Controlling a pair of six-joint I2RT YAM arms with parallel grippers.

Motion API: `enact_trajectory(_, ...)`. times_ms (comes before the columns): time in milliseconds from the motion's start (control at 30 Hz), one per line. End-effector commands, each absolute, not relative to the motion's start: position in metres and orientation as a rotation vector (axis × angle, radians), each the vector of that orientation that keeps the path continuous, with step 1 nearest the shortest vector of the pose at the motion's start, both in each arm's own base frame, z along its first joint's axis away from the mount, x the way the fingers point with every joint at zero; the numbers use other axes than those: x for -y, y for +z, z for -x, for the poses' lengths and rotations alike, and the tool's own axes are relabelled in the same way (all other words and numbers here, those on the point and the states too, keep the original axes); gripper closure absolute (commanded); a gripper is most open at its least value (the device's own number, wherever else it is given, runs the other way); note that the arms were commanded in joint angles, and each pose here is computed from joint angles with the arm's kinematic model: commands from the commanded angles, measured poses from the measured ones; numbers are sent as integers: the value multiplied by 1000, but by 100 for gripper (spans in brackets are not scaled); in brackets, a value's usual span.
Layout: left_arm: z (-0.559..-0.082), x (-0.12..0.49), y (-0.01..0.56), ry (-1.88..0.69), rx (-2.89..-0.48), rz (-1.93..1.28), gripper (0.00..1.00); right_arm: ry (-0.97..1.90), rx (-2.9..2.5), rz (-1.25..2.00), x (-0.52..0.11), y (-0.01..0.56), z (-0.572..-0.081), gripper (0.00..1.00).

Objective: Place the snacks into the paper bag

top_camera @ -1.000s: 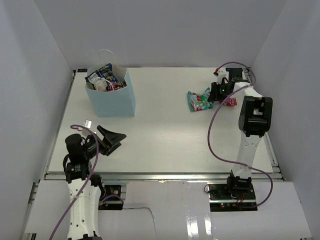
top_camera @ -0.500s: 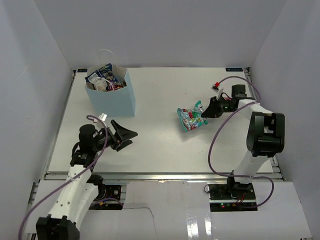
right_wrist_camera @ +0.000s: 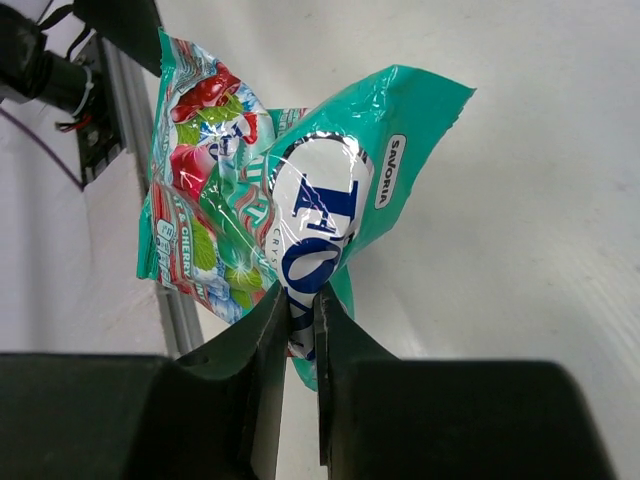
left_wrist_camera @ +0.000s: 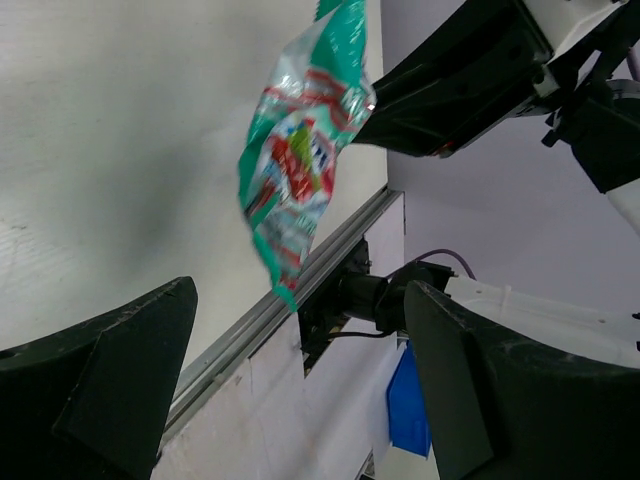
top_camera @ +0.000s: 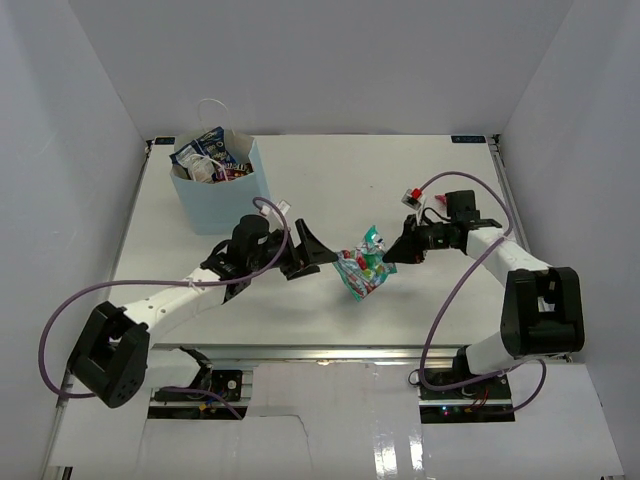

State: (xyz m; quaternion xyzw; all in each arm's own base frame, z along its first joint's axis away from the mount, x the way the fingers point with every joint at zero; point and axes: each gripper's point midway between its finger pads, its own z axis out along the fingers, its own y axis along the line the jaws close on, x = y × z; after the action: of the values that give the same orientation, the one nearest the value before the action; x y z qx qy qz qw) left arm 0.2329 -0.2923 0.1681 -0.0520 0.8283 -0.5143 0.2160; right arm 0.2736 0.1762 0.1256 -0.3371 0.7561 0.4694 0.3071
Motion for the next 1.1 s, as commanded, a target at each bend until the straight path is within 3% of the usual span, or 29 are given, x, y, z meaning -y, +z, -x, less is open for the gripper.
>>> enact_trajectory(0, -241, 311, 193, -1443, -2202, 51, 5, 1325, -1896, 941, -197, 147, -259, 92)
enact_trajectory(100, -237, 320, 188, -1440, -2224, 35, 9, 1366, -1892, 950, -209, 152, -254, 92)
enact_trajectory(233, -234, 323, 181, -1429, -2245, 33, 22, 1378, -1861, 970, -218, 162, -254, 92)
enact_trajectory(500, -234, 325, 185, -1425, -2233, 8, 58, 1409, -1837, 987, -228, 172, -254, 92)
enact_trajectory(667, -235, 328, 192, -1428, -2219, -41, 74, 1443, -1813, 1006, -235, 178, -245, 92)
enact_trajectory(767, -236, 328, 200, -1414, -2191, -77, 91, 1455, -1806, 1014, -237, 179, -242, 91)
enact_trajectory(833, -237, 323, 212, -1366, -2157, -136, 100, 1458, -1805, 1017, -237, 179, -241, 84)
enact_trajectory(967, -241, 303, 234, -1175, -2122, -253, 100, 1447, -1801, 1043, -236, 179, -242, 62)
enact_trajectory(1033, -242, 288, 252, -1045, -2084, -341, 100, 1428, -1781, 1067, -237, 183, -245, 39)
enact_trajectory(1067, -242, 283, 259, -1005, -2071, -371, 100, 1427, -1784, 1069, -236, 184, -246, 33)
